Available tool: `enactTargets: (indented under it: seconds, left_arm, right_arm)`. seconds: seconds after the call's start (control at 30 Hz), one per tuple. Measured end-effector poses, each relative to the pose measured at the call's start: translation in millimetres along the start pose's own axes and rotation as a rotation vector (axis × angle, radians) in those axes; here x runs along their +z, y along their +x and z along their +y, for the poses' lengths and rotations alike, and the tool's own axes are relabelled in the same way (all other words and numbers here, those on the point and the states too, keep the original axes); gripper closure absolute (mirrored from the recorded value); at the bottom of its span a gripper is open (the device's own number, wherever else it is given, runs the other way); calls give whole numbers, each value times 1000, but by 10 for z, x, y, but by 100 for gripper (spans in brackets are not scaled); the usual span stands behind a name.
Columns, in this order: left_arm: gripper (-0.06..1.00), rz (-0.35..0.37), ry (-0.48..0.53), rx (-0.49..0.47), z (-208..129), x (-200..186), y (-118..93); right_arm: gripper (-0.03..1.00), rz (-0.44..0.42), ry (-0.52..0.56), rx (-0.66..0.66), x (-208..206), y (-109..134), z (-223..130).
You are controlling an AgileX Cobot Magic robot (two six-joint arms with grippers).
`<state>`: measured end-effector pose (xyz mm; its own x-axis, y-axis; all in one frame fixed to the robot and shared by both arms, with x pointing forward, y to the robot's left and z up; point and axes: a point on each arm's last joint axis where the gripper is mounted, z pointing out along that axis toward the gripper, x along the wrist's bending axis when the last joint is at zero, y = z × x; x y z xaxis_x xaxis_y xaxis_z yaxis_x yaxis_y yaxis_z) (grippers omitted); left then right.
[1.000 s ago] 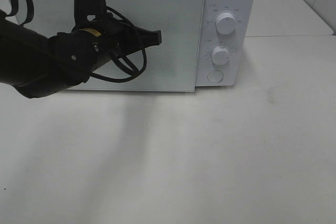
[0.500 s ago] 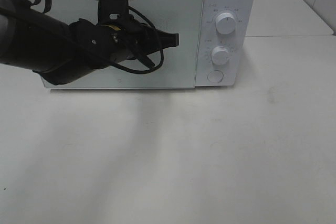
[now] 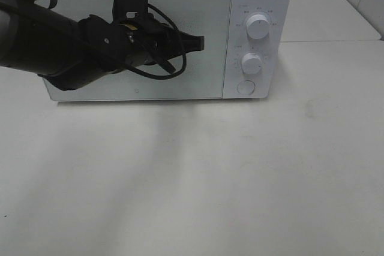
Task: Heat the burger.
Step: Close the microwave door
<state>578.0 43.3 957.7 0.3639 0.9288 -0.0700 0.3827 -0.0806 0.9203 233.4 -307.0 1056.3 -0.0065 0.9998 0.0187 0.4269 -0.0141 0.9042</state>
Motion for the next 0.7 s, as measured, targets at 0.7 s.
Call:
enactTargets:
  seconds: [0.7]
  left_arm:
    - [84,-241,236,-22,159,-303,-238]
  right_arm:
    - [22,0,0,0,0,0,0]
